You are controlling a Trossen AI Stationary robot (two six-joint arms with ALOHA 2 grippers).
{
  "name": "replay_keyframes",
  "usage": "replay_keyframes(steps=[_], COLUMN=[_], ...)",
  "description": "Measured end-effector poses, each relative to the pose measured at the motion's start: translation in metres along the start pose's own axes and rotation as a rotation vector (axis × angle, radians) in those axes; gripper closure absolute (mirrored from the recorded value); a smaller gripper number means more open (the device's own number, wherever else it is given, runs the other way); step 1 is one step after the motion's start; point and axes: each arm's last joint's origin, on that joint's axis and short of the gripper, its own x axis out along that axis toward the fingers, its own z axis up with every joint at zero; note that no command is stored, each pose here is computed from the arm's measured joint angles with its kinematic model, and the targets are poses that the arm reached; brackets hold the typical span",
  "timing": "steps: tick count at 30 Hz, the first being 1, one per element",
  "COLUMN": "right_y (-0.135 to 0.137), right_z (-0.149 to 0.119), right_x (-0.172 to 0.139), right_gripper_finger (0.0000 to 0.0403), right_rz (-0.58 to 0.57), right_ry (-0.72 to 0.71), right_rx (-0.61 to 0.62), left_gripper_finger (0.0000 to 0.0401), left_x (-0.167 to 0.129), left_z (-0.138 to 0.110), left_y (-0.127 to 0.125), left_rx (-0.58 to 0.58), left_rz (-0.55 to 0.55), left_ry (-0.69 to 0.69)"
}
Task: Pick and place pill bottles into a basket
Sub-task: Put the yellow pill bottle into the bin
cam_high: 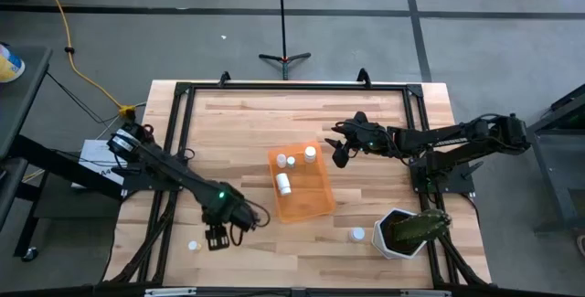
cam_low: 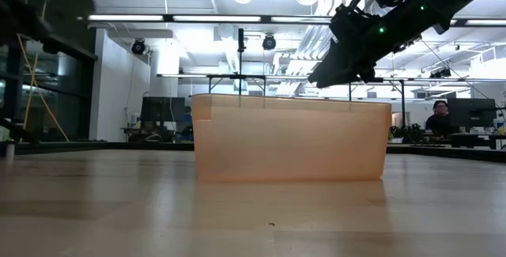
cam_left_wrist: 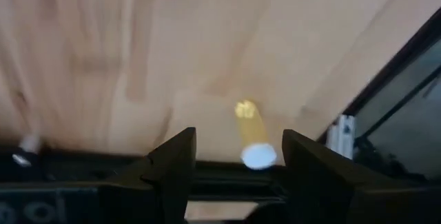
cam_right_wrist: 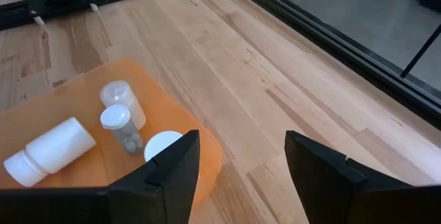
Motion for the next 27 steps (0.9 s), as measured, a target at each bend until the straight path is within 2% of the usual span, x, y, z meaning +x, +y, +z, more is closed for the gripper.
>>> replay_keyframes(steps=[5,14,21,27], right_y=[0.0,0.0,0.0,0.0], right_z=[0.0,0.0,0.0,0.0], right_x=[0.0,0.0,0.0,0.0], right_gripper_finger=[0.0199,0.0199,0.0199,0.0199], right_rz=[0.0,-0.006,0.0,-0.001], right_ry=[0.0,-0.001,0.0,0.0], right_rx=[-0.004,-0.013,-0.012,-0.011], left_gripper_finger=[0.0151,0.0151,0.0151,0.0151], left_x=[0.009,0.019,0.025,0.034], left_z=[-0.016,-0.031,-0.043,-0.046], left_y=[-0.015,-0.033,-0.039,-0.038], left_rx=[-0.084,-0.234,-0.299,-0.295], left_rz=[0.02,0.008,0.033,0.072], left_ry=[0.012,-0.031,-0.028,-0.076])
